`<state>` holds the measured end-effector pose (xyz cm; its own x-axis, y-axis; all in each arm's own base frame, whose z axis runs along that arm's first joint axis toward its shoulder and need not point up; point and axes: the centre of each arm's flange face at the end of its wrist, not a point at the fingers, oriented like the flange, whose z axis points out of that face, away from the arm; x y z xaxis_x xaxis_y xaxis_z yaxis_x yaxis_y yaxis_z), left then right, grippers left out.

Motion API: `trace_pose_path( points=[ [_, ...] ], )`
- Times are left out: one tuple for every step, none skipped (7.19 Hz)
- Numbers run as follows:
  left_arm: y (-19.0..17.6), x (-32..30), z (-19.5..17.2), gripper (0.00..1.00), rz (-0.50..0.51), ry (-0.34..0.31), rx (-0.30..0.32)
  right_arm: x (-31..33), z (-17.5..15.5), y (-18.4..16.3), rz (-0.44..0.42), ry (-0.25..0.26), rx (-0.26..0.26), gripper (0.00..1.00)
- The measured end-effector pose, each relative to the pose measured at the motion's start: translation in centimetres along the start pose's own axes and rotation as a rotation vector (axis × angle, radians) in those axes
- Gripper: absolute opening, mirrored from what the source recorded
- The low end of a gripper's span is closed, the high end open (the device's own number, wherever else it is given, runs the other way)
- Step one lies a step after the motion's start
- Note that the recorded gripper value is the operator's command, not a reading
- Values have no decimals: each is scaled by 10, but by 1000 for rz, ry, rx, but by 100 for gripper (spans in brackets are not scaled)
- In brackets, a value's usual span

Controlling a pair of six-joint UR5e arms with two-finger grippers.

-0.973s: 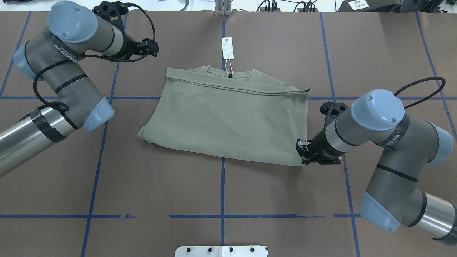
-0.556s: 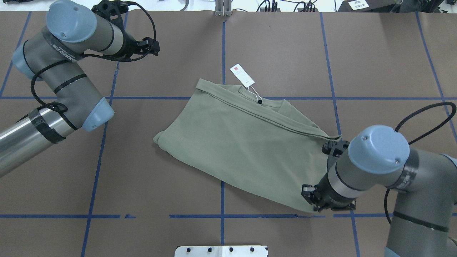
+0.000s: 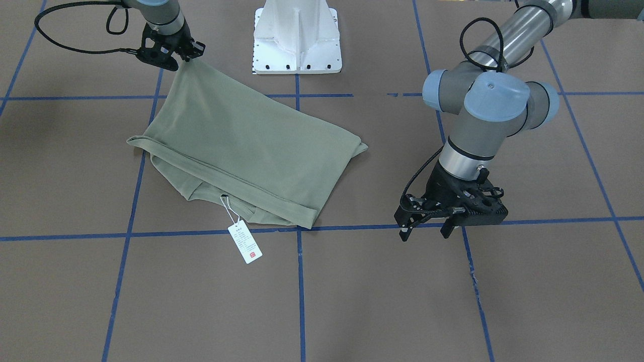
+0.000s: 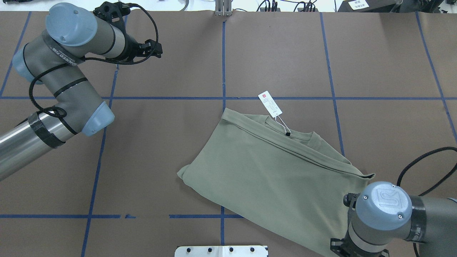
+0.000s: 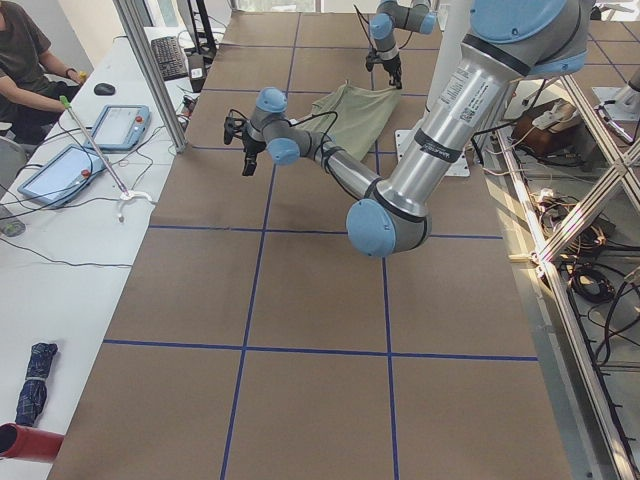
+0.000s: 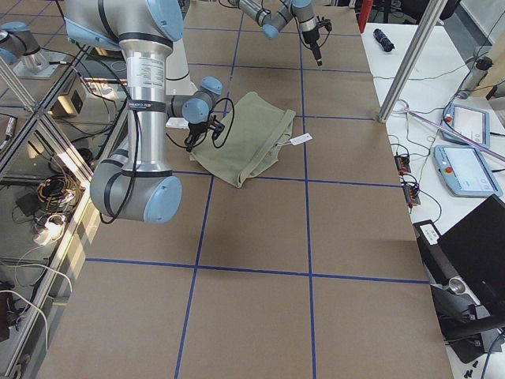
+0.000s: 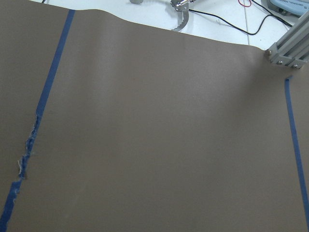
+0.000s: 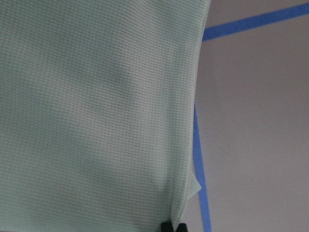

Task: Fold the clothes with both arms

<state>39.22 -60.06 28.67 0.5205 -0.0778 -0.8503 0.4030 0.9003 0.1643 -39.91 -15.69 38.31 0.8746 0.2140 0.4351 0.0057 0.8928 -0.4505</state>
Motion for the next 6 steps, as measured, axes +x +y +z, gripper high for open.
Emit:
trace_pose_path(
  points=[
    [7,2,-2,99,-1,8,-5,7,7,7,16,26,-9,100],
    [16,5,-4,99,4,18,-13,9,6,7,59,27,-7,100],
    [26,10,-8,99,11,33,-23,8,-3,0,115,7,2,100],
    [41,17,-10,99,5,54,-56,5,-16,-11,151,-23,15,100],
    [70,27,-15,99,-34,87,-121,-3,-35,-25,177,-75,36,100],
    [115,37,-24,99,-103,117,-195,-15,-64,-41,194,-148,64,100]
  ],
)
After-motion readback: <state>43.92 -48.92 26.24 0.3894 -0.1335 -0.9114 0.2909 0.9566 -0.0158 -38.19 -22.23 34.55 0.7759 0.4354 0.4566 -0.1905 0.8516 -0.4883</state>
